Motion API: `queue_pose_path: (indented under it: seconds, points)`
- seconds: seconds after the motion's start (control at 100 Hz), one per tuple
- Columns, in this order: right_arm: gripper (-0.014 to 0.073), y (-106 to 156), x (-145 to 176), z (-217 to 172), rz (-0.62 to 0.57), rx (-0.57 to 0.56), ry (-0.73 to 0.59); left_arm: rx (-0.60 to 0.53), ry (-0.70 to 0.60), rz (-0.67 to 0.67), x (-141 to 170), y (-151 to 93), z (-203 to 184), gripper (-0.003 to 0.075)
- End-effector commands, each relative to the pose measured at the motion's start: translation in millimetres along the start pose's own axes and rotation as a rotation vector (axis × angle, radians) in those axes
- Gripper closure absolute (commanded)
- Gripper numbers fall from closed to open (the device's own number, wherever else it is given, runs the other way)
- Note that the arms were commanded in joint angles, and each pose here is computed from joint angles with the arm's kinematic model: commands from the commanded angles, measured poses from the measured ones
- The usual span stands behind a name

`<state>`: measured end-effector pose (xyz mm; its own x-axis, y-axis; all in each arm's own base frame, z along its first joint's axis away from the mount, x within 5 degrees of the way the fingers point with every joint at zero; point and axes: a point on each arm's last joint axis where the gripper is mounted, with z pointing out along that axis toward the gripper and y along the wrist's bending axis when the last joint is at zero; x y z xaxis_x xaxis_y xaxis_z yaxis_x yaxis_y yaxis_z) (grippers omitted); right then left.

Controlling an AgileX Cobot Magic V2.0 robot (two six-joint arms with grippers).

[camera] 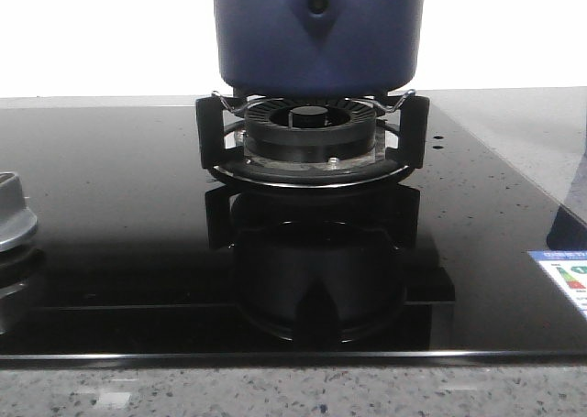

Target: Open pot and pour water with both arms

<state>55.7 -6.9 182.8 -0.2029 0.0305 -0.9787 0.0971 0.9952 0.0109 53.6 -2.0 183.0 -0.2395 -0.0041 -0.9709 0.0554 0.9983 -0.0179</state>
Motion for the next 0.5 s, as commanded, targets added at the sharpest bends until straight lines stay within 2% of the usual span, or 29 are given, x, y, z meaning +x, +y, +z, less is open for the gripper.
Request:
queue_pose_path:
  seconds: [0.0, 0.49]
  points:
    - [0.0659, -0.3, 8.3, 0.5, 0.007, 0.006, 0.020, 0.014, -0.033, -0.020, 8.9, -0.8, 2.5, 0.0740]
    - [0.0659, -0.6, 9.1, -0.7, 0.008, 0.008, 0.019, 0.014, -0.033, -0.020, 8.9, -0.8, 2.5, 0.0740]
